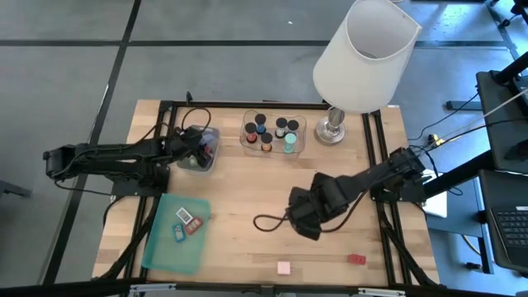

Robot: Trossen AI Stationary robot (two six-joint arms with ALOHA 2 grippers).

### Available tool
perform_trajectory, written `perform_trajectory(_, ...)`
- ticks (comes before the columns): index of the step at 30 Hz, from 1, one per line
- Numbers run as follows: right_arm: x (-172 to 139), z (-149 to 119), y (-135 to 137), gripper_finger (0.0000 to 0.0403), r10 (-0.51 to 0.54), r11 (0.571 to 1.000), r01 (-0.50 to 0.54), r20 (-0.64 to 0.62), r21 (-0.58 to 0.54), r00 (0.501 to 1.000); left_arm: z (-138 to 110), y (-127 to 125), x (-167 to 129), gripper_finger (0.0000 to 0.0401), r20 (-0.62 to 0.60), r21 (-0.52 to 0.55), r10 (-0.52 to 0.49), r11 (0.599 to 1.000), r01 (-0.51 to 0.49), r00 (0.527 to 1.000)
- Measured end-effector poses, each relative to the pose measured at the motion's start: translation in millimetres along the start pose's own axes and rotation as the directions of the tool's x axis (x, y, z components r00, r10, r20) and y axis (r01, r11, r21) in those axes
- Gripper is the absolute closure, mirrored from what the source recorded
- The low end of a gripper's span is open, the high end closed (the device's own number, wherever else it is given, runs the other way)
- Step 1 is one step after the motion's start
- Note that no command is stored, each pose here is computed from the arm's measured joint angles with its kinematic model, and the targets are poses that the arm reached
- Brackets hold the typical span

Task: Pick & Place Office items
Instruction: Put the light purple charger adapter into the gray bin, then put the red charger adapter into the gray bin

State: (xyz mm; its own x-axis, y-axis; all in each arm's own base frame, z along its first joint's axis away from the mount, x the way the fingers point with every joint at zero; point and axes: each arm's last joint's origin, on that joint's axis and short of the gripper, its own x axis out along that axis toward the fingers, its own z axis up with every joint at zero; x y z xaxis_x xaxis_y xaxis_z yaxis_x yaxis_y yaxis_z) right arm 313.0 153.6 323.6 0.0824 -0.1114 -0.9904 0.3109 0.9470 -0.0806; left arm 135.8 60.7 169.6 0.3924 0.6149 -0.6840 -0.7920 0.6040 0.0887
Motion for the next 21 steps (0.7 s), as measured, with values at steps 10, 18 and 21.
perform_trajectory(10,34,-23,11,0.0112,-0.052,0.973,0.085,-0.155,0.215,0.987,2,1,-1,0.0257,0.018,0.0,0.028,1.0,-0.028,0.999)
perform_trajectory(18,39,-34,19,0.0094,-0.017,0.949,0.087,-0.228,0.302,0.974,25,-1,-12,0.0217,0.091,-0.007,0.031,1.0,-0.03,0.995)
perform_trajectory(21,39,-38,22,0.0087,0.003,0.949,0.076,-0.252,0.306,0.968,33,-1,-19,0.0203,0.09,0.022,0.028,0.999,-0.03,0.996)
